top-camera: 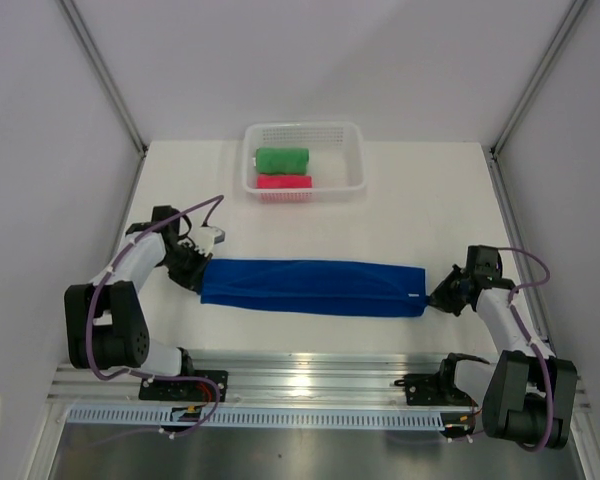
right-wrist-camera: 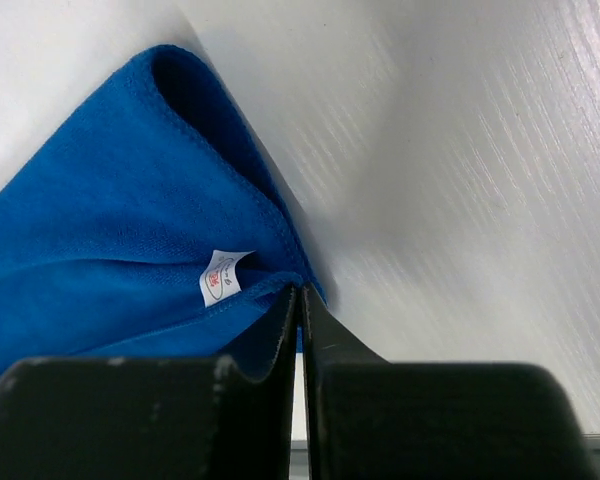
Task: Roll the towels
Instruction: Fold the towel
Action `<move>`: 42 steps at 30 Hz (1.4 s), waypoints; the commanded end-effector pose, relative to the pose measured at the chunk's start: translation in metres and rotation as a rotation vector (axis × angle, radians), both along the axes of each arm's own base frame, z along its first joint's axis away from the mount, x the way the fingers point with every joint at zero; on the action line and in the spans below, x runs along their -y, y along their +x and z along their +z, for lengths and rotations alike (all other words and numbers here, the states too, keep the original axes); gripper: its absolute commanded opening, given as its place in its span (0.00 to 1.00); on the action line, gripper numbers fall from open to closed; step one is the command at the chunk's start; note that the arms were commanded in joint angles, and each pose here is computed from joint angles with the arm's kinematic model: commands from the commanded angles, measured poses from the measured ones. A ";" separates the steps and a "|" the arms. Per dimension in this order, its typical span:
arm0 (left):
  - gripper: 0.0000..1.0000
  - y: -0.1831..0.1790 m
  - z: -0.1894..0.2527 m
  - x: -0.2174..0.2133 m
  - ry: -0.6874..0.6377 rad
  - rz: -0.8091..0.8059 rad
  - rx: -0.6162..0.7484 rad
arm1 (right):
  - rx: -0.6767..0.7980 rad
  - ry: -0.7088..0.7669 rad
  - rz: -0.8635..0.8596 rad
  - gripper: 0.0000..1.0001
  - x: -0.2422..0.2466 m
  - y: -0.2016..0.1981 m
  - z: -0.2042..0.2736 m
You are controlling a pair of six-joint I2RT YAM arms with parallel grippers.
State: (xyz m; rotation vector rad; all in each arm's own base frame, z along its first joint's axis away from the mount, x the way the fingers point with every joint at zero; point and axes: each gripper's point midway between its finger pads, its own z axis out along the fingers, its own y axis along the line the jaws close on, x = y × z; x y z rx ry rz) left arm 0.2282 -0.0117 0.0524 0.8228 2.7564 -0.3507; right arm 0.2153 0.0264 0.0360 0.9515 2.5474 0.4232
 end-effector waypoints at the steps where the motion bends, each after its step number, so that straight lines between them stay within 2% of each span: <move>1: 0.01 0.003 -0.006 -0.010 0.036 -0.019 0.007 | 0.030 -0.010 -0.036 0.04 0.005 0.007 0.002; 3: 0.01 0.003 -0.009 -0.011 0.037 -0.019 -0.004 | 0.029 -0.010 -0.032 0.10 0.005 0.007 0.003; 6: 0.00 0.002 -0.012 -0.010 0.030 -0.015 -0.024 | 0.021 -0.017 -0.030 0.29 0.006 0.005 0.005; 8: 0.01 0.002 -0.012 -0.010 0.029 -0.017 -0.028 | 0.040 -0.035 -0.039 0.36 0.009 0.007 0.013; 15: 0.01 0.004 -0.007 -0.012 0.038 -0.054 -0.004 | 0.209 -0.124 -0.130 0.38 0.028 0.022 0.062; 20: 0.01 0.006 -0.003 -0.011 0.035 -0.050 -0.002 | 0.314 -0.142 -0.120 0.38 0.031 0.044 0.085; 23: 0.01 0.003 -0.006 -0.011 0.034 -0.052 -0.009 | 0.352 -0.100 -0.045 0.38 0.021 0.062 0.075; 27: 0.01 0.004 -0.006 -0.011 0.034 -0.045 -0.016 | 0.297 -0.071 0.047 0.41 0.015 0.077 0.044; 31: 0.01 0.005 -0.004 -0.012 0.038 -0.044 -0.007 | 0.257 -0.016 0.126 0.40 0.004 0.089 0.019; 37: 0.01 0.006 -0.005 -0.012 0.040 -0.042 -0.002 | 0.245 -0.014 0.151 0.35 0.001 0.091 0.007; 40: 0.01 0.004 -0.007 -0.011 0.037 -0.047 -0.005 | 0.243 -0.020 0.141 0.24 0.003 0.094 -0.001; 41: 0.01 0.004 -0.007 -0.011 0.039 -0.047 -0.005 | 0.241 -0.021 0.139 0.16 0.004 0.097 -0.002; 42: 0.01 0.004 -0.007 -0.012 0.039 -0.048 -0.004 | 0.218 -0.015 0.138 0.12 0.004 0.097 -0.010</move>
